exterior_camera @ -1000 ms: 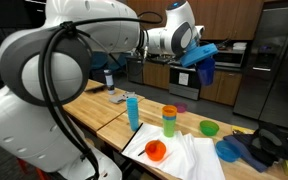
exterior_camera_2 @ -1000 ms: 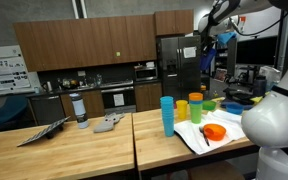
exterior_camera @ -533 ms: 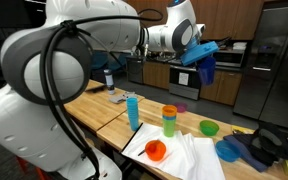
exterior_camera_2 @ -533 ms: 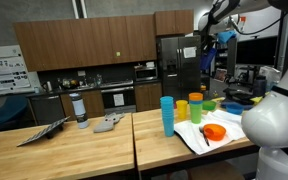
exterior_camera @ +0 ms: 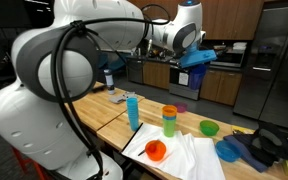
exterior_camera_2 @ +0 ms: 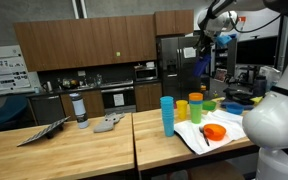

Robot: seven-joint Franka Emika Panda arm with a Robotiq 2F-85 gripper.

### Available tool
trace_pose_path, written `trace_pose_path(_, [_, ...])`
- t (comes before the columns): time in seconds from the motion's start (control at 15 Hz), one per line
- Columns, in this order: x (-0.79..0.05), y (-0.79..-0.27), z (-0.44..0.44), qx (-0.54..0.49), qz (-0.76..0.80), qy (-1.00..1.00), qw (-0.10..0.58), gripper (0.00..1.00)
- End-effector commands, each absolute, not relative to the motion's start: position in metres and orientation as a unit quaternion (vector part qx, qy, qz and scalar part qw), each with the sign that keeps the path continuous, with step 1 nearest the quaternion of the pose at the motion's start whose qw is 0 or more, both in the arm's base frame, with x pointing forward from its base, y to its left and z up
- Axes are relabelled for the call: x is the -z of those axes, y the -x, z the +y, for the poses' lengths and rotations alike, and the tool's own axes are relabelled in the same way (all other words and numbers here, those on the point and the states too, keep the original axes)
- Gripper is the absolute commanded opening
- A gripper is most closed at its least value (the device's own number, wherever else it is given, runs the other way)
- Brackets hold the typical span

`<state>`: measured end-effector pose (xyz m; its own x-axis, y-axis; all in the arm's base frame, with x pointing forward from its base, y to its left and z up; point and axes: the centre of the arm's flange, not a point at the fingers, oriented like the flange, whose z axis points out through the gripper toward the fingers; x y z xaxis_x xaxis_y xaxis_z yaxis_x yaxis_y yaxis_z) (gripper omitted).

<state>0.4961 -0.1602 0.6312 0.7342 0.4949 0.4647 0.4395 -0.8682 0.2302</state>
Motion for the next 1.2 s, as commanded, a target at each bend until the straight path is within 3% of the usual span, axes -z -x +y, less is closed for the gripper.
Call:
trace_pose_path(0.0, [-0.642,-0.509,-0.185,-0.241,0.261,-0.935,0.005,0.02])
trace_pose_path(0.13, [-0.647,-0.506,-0.199,-0.224,0.277,-0.934,0.006,0.02])
trace_pose_path(0.2, [-0.631,-0.498,-0.182,-0.231,0.261,-0.937,0.010,0.07])
trace_pose_path(0.4, [-0.636,-0.498,-0.193,-0.222,0.268,-0.937,0.011,0.07])
trace_pose_path(0.47, [-0.636,-0.499,-0.193,-0.222,0.269,-0.937,0.011,0.02])
trace_pose_path(1.13, [-0.609,-0.505,-0.179,-0.167,0.313,-0.935,0.006,0.02])
